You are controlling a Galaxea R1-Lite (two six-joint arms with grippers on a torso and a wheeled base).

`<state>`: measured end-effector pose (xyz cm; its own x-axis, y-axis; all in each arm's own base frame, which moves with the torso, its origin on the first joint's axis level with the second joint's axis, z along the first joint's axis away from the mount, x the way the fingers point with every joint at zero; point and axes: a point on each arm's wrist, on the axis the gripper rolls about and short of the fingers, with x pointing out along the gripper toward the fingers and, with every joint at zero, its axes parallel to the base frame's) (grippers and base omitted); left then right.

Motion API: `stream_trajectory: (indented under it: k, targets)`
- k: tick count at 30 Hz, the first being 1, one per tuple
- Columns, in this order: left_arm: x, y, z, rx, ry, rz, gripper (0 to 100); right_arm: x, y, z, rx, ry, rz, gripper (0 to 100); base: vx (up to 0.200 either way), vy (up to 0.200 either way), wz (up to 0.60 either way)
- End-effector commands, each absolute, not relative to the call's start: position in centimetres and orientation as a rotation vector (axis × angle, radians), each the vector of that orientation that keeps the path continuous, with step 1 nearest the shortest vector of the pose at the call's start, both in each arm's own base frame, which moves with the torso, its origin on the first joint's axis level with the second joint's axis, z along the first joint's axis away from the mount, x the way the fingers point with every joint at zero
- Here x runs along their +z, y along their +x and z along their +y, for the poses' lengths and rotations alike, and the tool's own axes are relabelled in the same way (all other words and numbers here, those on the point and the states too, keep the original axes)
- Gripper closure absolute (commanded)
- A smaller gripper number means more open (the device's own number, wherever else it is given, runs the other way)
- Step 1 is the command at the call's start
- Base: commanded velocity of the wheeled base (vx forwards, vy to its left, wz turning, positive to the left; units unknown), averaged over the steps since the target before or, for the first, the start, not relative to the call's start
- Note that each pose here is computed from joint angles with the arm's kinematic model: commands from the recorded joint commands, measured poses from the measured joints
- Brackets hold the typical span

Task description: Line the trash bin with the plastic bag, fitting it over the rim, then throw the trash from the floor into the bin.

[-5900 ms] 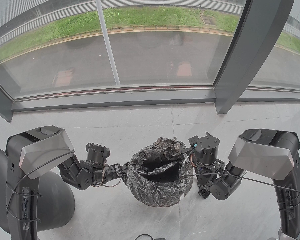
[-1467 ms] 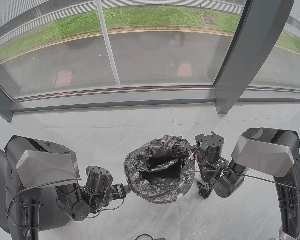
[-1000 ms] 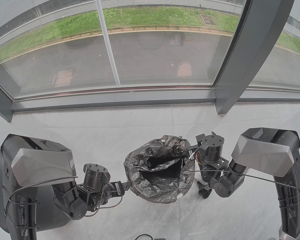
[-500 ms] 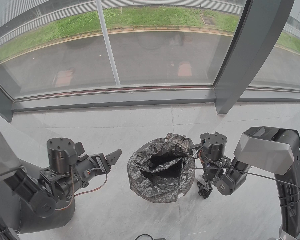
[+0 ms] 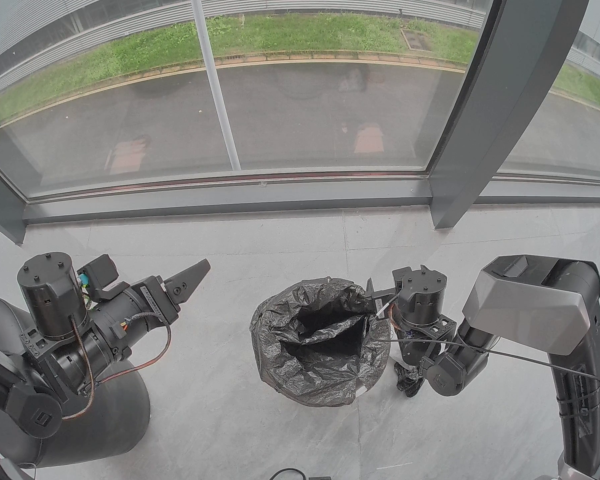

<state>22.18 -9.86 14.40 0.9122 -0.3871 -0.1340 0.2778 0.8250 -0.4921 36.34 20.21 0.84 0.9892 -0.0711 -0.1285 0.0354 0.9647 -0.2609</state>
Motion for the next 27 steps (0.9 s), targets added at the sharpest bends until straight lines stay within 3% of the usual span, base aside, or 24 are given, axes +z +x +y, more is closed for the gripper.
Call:
stream_trajectory:
  k: [1,12,18,27]
  targets:
    - [15.2,21.8,-9.3,-0.351,-0.494,0.2,0,0.9,36.3,20.1,-0.056,-0.258,0.137,0,0.0,0.0,0.0]
    - [15.1,21.9,-9.2,-0.343,-0.495,0.203,0,1.6,36.0,20.6,-0.044,-0.245,0.118,0,0.0,0.0,0.0]
    - [14.9,22.0,-9.1,-0.336,-0.495,0.207,0,2.9,33.8,22.9,0.031,-0.25,0.101,0,0.0,0.0,0.0]
    - [14.9,22.0,-9.1,-0.335,-0.496,0.209,0,4.2,31.4,23.0,0.093,-0.474,0.199,0,0.0,0.0,0.0]
